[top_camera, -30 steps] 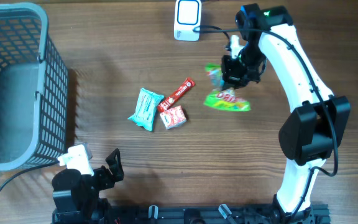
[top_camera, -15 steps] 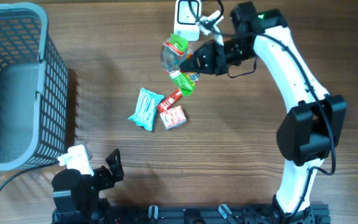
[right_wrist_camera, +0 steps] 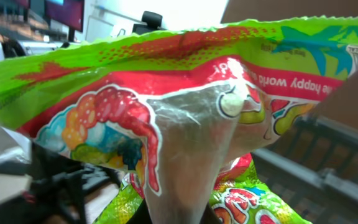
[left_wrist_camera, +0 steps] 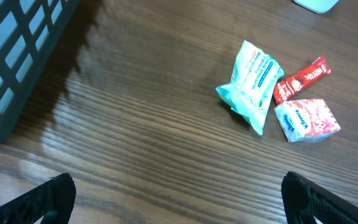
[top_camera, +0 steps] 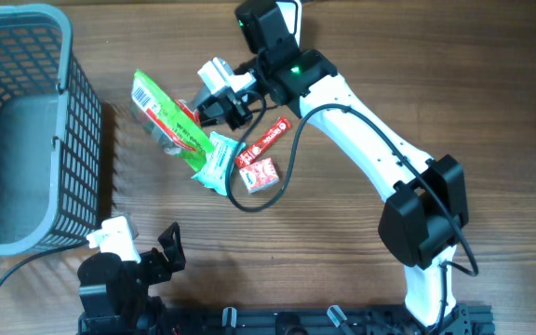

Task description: Scan the item barcode

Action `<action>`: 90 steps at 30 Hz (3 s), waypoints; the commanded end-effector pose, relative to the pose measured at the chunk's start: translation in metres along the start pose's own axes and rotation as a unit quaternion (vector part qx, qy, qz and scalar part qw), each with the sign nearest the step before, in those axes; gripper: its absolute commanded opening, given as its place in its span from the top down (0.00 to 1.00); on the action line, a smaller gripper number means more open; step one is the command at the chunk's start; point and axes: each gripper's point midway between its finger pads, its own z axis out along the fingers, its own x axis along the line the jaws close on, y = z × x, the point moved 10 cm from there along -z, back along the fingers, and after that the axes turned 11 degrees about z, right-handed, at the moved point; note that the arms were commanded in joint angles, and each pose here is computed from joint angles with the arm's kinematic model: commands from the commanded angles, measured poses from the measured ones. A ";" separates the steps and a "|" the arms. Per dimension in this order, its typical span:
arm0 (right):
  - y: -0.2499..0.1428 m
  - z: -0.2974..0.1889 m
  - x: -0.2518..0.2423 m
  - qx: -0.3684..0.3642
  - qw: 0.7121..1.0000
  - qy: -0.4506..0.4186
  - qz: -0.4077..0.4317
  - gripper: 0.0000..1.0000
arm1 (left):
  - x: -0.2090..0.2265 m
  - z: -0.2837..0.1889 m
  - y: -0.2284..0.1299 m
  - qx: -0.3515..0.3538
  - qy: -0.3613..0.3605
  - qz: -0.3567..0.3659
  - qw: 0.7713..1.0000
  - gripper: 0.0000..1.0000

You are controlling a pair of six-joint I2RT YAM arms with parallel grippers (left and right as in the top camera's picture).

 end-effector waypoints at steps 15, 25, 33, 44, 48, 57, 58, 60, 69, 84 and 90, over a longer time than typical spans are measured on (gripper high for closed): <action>-0.025 -0.013 -0.003 0.044 0.799 -0.169 0.575 0.96 | -0.001 0.000 -0.001 -0.002 -0.006 -0.006 1.000 0.00; -0.088 -0.080 0.021 0.242 0.442 -0.624 0.597 0.96 | -0.001 0.000 -0.001 -0.002 -0.006 -0.006 1.000 0.00; -0.111 -0.143 -0.039 0.046 0.447 -0.663 0.599 0.95 | -0.001 0.000 -0.001 -0.002 -0.006 -0.006 1.000 0.00; -0.138 -0.169 -0.097 -0.137 0.418 -0.659 0.610 0.95 | -0.001 0.000 -0.001 -0.002 -0.006 -0.006 1.000 0.00; -0.132 -0.174 -0.090 -0.136 0.372 -0.670 0.628 0.95 | -0.001 0.000 -0.001 -0.002 -0.006 -0.006 1.000 0.00; -0.047 -0.224 -0.031 -0.063 0.266 -0.716 0.642 0.95 | -0.001 0.000 -0.001 -0.002 -0.006 -0.006 1.000 0.00; -0.038 -0.239 -0.010 -0.031 0.233 -0.735 0.636 0.95 | -0.001 0.000 -0.001 -0.002 -0.006 -0.006 1.000 0.00; -0.030 -0.287 0.047 0.026 0.131 -0.756 0.641 0.96 | -0.001 0.000 -0.001 -0.002 -0.006 -0.006 1.000 0.00; -0.037 -0.470 0.219 0.071 -0.098 -0.809 0.575 0.96 | -0.001 0.000 -0.001 -0.002 -0.006 -0.006 1.000 0.00; -0.015 -0.499 0.255 -0.026 -0.015 -0.805 0.592 0.00 | -0.001 0.000 -0.001 -0.002 -0.006 -0.006 1.000 0.00; 0.049 -0.390 0.184 -0.008 0.136 -0.757 0.639 0.00 | -0.001 0.000 -0.001 -0.002 -0.006 -0.006 1.000 0.00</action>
